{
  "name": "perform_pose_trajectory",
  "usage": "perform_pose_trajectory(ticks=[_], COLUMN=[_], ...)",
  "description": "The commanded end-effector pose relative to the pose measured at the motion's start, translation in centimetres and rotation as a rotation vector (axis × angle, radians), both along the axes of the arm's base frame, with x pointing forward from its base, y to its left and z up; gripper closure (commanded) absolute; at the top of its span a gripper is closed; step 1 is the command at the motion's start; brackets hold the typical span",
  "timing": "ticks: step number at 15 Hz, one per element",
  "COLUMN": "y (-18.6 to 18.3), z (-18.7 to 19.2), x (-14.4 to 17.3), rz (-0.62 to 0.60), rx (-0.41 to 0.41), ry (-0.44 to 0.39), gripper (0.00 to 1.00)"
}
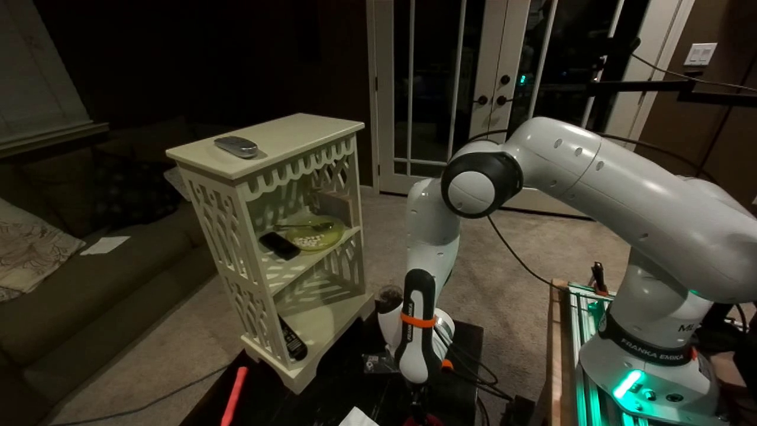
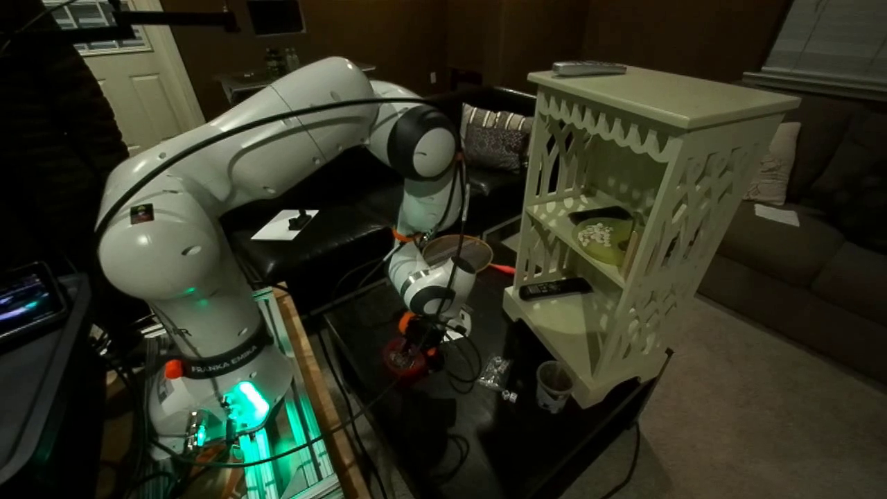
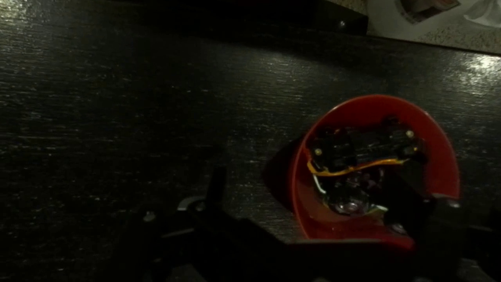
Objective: Put the red bowl in the bottom shelf
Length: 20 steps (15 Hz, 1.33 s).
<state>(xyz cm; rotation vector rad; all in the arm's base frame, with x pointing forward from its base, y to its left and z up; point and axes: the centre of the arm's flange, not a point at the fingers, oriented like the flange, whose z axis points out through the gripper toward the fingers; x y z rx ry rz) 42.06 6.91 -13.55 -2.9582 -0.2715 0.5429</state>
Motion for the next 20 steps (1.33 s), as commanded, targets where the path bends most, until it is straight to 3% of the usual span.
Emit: perform_pose_trajectory(ticks=[1,4,7,8,11,12,14,16,20], y=[-0.2,-0.6,-1.0,-1.2,-1.6,-1.7,-1.9,-1.8,-1.7], z=[-0.4,-0.4,-1.5,-1.8,-3.0,-3.4,-4.0,-4.5,-4.4], x=[0.9,1.9,2.8,3.0,3.1,3.2,3.1,3.1,2.9], rz=[-0.027,-0.047,-0.061,-0.064,-0.069,-0.073,-0.074,-0.072,-0.072], rx=[-0.008,-0.011,-0.015,-0.015,-0.008,-0.005,-0.002,0.001,0.014], ry=[-0.071,-0.116,-0.103,-0.098,-0.083,-0.078,-0.066,-0.054,-0.044], gripper=[0.00,0.00,0.01,0.09,0.18,0.15,0.20,0.44,0.72])
